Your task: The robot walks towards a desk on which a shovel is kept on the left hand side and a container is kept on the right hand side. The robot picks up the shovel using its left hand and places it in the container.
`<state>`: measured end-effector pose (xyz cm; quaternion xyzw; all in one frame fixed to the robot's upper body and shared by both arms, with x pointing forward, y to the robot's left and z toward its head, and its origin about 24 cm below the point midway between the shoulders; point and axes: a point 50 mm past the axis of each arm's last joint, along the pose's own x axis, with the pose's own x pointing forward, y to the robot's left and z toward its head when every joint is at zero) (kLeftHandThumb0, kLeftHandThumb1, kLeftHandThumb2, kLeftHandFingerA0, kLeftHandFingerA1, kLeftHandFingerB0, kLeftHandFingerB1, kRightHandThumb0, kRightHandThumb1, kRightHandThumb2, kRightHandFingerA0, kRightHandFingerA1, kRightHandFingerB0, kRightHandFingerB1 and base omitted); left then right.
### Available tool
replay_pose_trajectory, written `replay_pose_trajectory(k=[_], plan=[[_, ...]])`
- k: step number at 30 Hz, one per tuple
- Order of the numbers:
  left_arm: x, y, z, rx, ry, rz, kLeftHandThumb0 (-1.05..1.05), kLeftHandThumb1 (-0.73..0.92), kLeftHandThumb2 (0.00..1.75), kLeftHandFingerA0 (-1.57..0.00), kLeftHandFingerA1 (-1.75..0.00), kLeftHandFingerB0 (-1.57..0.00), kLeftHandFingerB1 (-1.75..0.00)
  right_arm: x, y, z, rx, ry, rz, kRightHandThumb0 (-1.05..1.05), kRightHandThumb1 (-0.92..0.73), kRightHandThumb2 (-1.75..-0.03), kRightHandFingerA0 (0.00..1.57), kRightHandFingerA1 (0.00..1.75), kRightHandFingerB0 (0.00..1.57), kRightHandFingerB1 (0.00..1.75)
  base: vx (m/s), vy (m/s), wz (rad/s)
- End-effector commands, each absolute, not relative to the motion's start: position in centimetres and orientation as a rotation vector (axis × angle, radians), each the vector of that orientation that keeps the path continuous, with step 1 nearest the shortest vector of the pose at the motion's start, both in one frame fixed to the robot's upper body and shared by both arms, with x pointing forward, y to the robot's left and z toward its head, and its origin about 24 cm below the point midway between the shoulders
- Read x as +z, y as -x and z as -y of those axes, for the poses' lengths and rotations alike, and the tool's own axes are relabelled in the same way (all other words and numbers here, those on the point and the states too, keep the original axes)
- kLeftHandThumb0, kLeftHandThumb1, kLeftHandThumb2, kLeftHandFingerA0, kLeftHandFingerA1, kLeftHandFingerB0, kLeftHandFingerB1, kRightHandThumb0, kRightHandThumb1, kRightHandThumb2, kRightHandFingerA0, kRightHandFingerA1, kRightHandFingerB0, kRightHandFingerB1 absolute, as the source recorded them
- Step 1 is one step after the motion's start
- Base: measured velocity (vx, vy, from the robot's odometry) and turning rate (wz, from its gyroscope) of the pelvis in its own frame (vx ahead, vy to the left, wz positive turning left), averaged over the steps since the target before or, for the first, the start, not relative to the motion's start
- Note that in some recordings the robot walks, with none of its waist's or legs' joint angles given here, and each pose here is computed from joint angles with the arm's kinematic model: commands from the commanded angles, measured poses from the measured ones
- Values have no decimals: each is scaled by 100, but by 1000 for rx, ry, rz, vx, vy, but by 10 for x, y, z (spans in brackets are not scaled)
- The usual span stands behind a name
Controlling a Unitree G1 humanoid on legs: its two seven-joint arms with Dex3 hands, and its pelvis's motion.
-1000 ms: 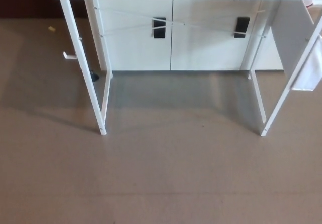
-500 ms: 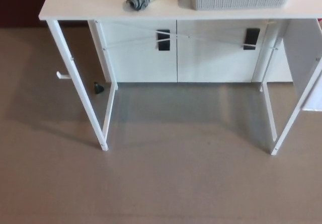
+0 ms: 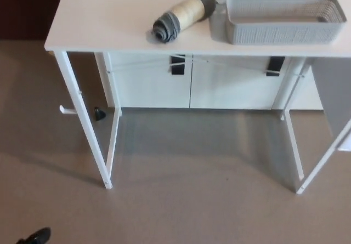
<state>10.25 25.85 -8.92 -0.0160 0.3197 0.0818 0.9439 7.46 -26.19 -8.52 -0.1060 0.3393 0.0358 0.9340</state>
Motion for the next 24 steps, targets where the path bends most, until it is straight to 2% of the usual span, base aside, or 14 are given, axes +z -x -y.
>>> replay_pose_trajectory(k=[1,4,5,6,9,10,11,12,13,15,16,18,19,24], plan=[[-93,-97,-261,150,3,-705,-16,43,92,-26,-58,-17,-52,-79,-82,270,48,248,-641,-34,-41,-67,68,60,54,57,195,-145,13],[-93,-92,-265,117,-44,-705,-18,42,91,-27,-59,-16,-52,-82,-81,271,30,223,-647,-30,-42,-64,70,59,54,55,250,-217,-11],[-91,-89,-267,96,-82,-698,-22,61,58,-36,-50,-27,-36,-84,-81,271,22,199,-654,-27,-43,-63,71,59,55,55,333,-297,33],[-90,-87,-269,98,-98,-701,-19,40,90,-31,-60,-17,-52,-84,-80,270,10,161,-664,-18,-49,-54,74,54,57,50,314,-287,28],[-90,-85,-271,82,-116,-705,-20,41,91,-29,-60,-16,-52,-83,-78,268,-7,140,-678,-27,-45,-63,70,59,55,55,169,-146,-1],[-89,-85,-271,80,-126,-707,-23,61,57,-38,-48,-28,-35,-83,-78,268,-3,135,-680,-28,-45,-63,68,59,55,55,176,-121,-4],[-89,-85,-270,78,-135,-709,-19,42,92,-30,-59,-16,-51,-82,-78,268,4,129,-681,-22,-51,-54,68,54,55,49,227,-82,-1],[-89,-84,-271,71,-143,-708,-22,61,57,-38,-47,-28,-35,-81,-78,267,7,117,-681,-21,-50,-54,66,54,54,50,211,-43,-3],[-90,-85,-271,66,-140,-705,-19,41,91,-29,-59,-16,-52,-79,-79,266,7,109,-679,-21,-51,-54,66,55,54,50,168,1,-5],[-91,-85,-270,67,-146,-704,-18,41,90,-30,-59,-17,-52,-77,-81,265,4,87,-675,-28,-47,-65,66,61,54,56,180,35,-12],[-91,-85,-270,66,-155,-703,-22,60,57,-38,-48,-28,-35,-76,-81,264,1,81,-676,-27,-47,-64,66,62,54,56,168,76,-12],[-91,-85,-270,63,-170,-702,-21,61,57,-38,-48,-29,-36,-75,-82,265,4,102,-681,-29,-45,-65,66,61,53,56,252,119,-8],[-91,-86,-270,64,-167,-698,-21,60,57,-38,-48,-29,-36,-74,-84,264,8,107,-680,-23,-49,-53,69,56,55,50,303,147,8],[-91,-87,-269,58,-173,-692,-20,61,57,-39,-49,-29,-36,-72,-85,264,10,127,-687,-29,-45,-64,67,60,52,55,271,210,-2]])
